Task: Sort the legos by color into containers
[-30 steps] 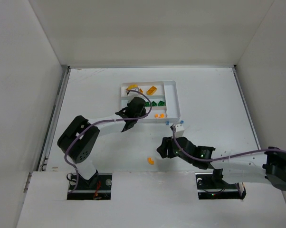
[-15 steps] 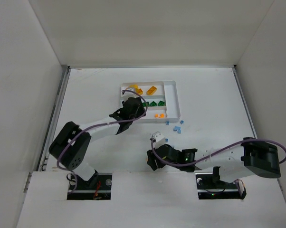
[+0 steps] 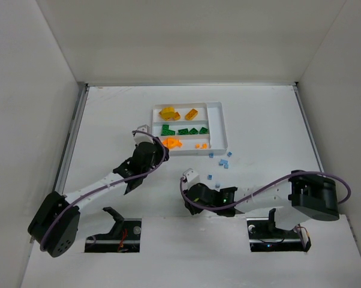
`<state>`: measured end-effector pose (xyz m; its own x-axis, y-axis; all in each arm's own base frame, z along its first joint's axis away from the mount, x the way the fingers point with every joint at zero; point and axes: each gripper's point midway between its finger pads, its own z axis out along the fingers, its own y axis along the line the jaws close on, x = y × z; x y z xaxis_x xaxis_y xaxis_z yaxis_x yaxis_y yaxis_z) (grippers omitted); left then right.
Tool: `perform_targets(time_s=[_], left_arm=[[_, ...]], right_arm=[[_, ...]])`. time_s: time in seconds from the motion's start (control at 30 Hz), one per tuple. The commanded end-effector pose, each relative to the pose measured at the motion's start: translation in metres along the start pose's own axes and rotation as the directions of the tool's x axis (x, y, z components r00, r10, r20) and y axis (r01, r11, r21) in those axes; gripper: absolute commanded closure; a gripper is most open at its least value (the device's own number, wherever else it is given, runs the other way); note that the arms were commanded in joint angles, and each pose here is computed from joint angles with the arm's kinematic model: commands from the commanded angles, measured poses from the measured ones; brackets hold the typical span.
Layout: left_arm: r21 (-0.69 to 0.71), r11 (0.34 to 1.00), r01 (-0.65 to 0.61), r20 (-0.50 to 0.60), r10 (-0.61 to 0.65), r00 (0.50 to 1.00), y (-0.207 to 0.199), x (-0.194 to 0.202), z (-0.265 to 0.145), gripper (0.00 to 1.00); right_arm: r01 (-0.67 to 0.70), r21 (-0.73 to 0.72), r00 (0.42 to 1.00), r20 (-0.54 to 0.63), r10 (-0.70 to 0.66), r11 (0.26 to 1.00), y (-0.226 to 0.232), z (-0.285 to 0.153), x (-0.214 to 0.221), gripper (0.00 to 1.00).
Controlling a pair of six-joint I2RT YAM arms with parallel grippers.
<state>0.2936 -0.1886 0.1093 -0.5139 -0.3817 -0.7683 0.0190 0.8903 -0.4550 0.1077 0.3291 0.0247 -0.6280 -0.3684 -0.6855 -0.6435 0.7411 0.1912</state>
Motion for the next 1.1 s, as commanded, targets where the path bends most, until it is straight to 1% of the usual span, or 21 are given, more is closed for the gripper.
perform_targets(time_s=[0.0,0.13,0.3,0.37,0.5,0.63,0.7,0.73,0.77,0.83,0.9,0.97,1.07], left_arm=[[0.006,0.997,0.083,0.064,-0.083,0.994,0.01,-0.014,-0.011,0.56],[-0.025,0.991,0.133,0.102,-0.13,0.986,0.03,-0.022,-0.018,0.56],[-0.044,0.984,0.17,0.123,-0.164,0.979,0.044,-0.024,-0.023,0.56],[-0.046,0.984,0.17,0.116,-0.164,0.98,0.046,-0.022,-0.024,0.56],[-0.045,0.984,0.174,0.115,-0.168,0.979,0.05,-0.016,-0.026,0.56],[-0.028,0.985,0.168,0.093,-0.165,0.982,0.047,-0.007,-0.027,0.56],[-0.02,0.986,0.164,0.09,-0.162,0.983,0.046,-0.003,-0.029,0.56],[-0.022,0.986,0.163,0.086,-0.16,0.983,0.047,-0.001,-0.028,0.56],[-0.019,0.987,0.161,0.078,-0.159,0.984,0.046,0.0,-0.029,0.56],[-0.008,0.988,0.154,0.067,-0.153,0.986,0.044,0.003,-0.031,0.56],[0.001,0.989,0.15,0.072,-0.15,0.986,0.045,0.006,-0.034,0.56],[-0.005,0.988,0.152,0.075,-0.151,0.986,0.048,0.007,-0.034,0.56],[-0.007,0.988,0.156,0.075,-0.155,0.985,0.05,0.006,-0.034,0.56]], right_arm=[[0.034,0.03,0.999,-0.016,-0.033,0.999,0.001,-0.001,-0.003,0.6],[0.071,0.075,0.996,-0.052,-0.067,0.995,-0.002,-0.003,0.003,0.71],[0.125,0.137,0.991,-0.061,-0.117,0.983,-0.005,-0.006,0.002,0.79],[0.111,0.134,0.994,-0.029,-0.108,0.985,-0.002,-0.009,-0.008,0.81],[0.067,0.096,0.996,0.055,-0.073,0.993,0.006,-0.019,-0.031,0.8],[-0.011,0.053,0.986,0.165,0.002,0.999,-0.002,-0.025,-0.072,0.81],[-0.033,0.046,0.98,0.196,0.024,0.998,-0.009,-0.024,-0.089,0.81],[-0.044,0.048,0.978,0.206,0.034,0.998,-0.012,-0.024,-0.096,0.8],[-0.05,0.053,0.978,0.206,0.038,0.997,-0.015,-0.024,-0.099,0.76],[-0.025,0.062,0.985,0.173,0.014,0.998,-0.017,-0.02,-0.092,0.62],[0.018,0.059,0.992,0.124,-0.026,0.998,-0.013,-0.016,-0.077,0.53],[0.072,0.018,0.996,0.056,-0.073,0.997,0.003,-0.015,-0.054,0.47],[0.106,-0.016,0.994,-0.001,-0.106,0.994,0.016,-0.009,-0.034,0.44]])
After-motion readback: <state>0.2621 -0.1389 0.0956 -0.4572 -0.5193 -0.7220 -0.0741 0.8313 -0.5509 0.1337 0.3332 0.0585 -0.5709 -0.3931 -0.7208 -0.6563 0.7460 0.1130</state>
